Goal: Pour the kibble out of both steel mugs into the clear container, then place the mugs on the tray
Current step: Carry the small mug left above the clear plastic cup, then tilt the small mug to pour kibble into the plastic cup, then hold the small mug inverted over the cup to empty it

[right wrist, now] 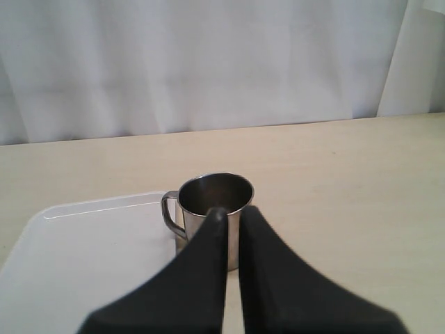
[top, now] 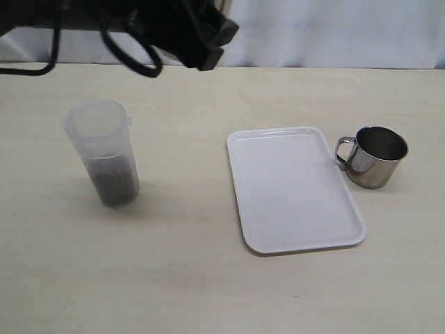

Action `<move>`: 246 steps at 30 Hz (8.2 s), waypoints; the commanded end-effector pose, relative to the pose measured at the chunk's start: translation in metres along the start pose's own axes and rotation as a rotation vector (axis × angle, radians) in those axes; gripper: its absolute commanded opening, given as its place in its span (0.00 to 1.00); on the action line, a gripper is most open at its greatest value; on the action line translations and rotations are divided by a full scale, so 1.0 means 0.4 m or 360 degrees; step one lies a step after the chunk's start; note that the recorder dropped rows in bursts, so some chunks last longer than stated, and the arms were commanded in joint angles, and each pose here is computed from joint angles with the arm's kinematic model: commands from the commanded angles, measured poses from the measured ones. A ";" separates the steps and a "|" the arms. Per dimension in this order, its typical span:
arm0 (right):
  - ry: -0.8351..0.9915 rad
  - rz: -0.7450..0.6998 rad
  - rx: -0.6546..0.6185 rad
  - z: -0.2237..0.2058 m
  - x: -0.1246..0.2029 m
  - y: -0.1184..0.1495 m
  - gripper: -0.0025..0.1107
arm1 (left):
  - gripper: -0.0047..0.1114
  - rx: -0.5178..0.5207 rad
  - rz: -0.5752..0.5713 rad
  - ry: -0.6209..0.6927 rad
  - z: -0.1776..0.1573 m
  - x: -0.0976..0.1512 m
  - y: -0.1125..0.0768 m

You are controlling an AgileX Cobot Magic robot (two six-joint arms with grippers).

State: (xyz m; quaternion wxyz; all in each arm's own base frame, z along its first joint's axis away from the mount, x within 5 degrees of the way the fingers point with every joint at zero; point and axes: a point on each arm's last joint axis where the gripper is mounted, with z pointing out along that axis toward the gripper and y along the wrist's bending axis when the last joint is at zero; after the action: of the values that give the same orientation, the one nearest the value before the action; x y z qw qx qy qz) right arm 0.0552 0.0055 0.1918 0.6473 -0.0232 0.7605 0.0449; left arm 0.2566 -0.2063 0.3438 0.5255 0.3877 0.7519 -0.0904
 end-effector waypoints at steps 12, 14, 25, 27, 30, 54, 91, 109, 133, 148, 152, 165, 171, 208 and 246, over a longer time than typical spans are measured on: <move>0.0004 -0.0011 0.0014 0.000 0.003 -0.002 0.06 | 0.04 -0.0547 0.0078 0.0167 -0.186 0.165 0.135; 0.0004 -0.0011 0.0014 0.000 0.003 -0.002 0.06 | 0.04 -0.0587 0.0149 0.0249 -0.180 0.177 0.144; 0.0004 -0.0011 0.0014 0.000 0.003 -0.002 0.06 | 0.04 -0.0811 0.0334 0.0731 -0.085 0.268 0.185; 0.0004 -0.0011 0.0014 0.000 0.003 -0.002 0.06 | 0.04 -0.0792 0.0360 0.0777 -0.065 0.282 0.184; 0.0004 -0.0011 0.0014 0.000 0.003 -0.002 0.06 | 0.04 -0.0748 0.0472 0.0819 -0.052 0.297 0.179; 0.0004 0.0023 0.0005 0.000 0.003 0.000 0.06 | 0.04 -0.0477 0.1169 0.0935 -0.044 0.325 0.156; 0.0004 0.0023 0.0005 0.000 0.003 0.000 0.06 | 0.04 -0.0393 0.1739 0.0882 -0.035 0.306 0.156; 0.0004 0.0023 0.0005 0.000 0.003 0.000 0.06 | 0.04 -0.0416 0.1926 0.0875 -0.034 0.296 0.160; 0.0004 0.0023 0.0005 0.000 0.003 0.000 0.06 | 0.04 -0.0367 0.2153 0.0902 -0.009 0.306 0.160; 0.0004 0.0023 0.0005 0.000 0.003 0.000 0.06 | 0.04 -0.0385 0.2249 0.0911 -0.009 0.301 0.163; 0.0004 0.0023 0.0005 0.000 0.003 0.000 0.06 | 0.04 -0.0390 0.2287 0.0909 -0.009 0.299 0.163; 0.0004 0.0023 0.0005 0.000 0.003 0.000 0.06 | 0.04 -0.0400 0.2339 0.0911 -0.009 0.297 0.165; 0.0004 0.0023 0.0005 0.000 0.003 0.000 0.06 | 0.04 -0.0394 0.2389 0.0921 -0.008 0.294 0.158; 0.0004 0.0023 0.0005 0.000 0.003 0.000 0.06 | 0.04 -0.0453 0.2745 0.1080 -0.011 0.259 0.106; 0.0004 0.0023 0.0005 0.000 0.003 0.000 0.06 | 0.04 -0.0547 0.3100 0.1642 -0.012 0.296 0.020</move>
State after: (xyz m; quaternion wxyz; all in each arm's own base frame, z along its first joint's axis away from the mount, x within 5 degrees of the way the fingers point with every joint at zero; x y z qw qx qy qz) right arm 0.0552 0.0056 0.1918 0.6471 -0.0211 0.7606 0.0479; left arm 0.2432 -0.1448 0.2452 0.0566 0.7385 0.2528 0.6225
